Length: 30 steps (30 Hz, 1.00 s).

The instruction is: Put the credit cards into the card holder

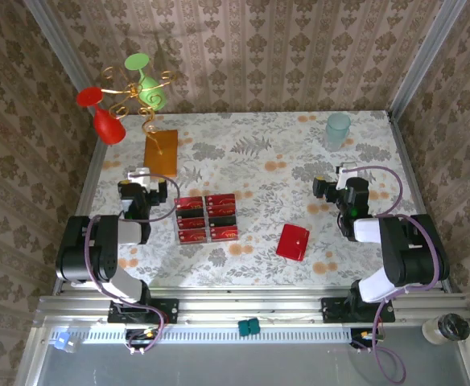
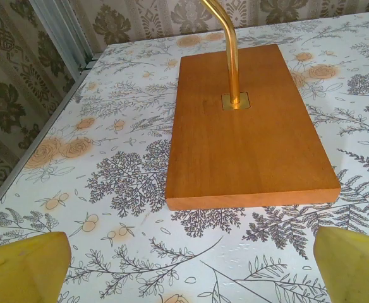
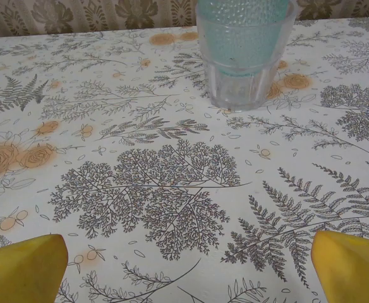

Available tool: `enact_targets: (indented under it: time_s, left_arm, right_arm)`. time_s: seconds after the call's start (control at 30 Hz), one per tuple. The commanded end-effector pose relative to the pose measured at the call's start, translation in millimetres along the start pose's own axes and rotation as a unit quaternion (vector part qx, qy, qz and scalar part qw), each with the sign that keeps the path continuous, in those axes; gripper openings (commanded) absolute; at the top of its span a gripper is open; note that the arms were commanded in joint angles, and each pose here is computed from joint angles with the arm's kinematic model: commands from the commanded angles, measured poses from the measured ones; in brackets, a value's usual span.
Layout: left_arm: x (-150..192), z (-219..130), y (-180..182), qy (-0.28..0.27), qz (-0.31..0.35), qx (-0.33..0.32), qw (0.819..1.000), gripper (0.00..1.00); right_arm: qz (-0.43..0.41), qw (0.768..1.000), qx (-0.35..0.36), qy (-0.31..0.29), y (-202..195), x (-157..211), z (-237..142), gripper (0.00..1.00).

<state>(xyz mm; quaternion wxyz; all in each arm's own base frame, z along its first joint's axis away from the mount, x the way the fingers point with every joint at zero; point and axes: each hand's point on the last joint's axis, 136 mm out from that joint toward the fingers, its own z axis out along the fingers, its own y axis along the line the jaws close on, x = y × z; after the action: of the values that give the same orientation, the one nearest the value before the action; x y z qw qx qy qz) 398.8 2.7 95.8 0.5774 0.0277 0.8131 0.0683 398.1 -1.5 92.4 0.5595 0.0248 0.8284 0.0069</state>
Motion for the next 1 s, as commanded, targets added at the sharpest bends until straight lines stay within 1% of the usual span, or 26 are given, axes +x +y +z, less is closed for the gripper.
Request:
enact_targets:
  time_s: [0.0, 0.2, 0.3, 0.97]
  left_arm:
    - [-2.3, -1.1, -4.2, -0.009, 0.003, 0.009, 1.000, 1.00]
    - [-2.8, -0.7, -3.9, -0.009, 0.003, 0.009, 1.000, 1.00]
    - [-0.6, 1.1, -1.0, -0.002, -0.009, 0.015, 1.000, 1.00]
    - [-0.9, 1.3, -1.2, -0.002, -0.008, 0.013, 1.000, 1.00]
  right_arm:
    - [-0.009, 1.000, 0.000, -0.012, 0.6, -4.9, 0.5, 1.00]
    - [-0.009, 1.000, 0.000, -0.012, 0.6, -5.0, 0.4, 1.00]
    - [-0.009, 1.000, 0.000, -0.012, 0.6, -5.1, 0.6, 1.00]
    - [-0.004, 1.000, -0.005, -0.010, 0.1, -4.8, 1.4, 1.00]
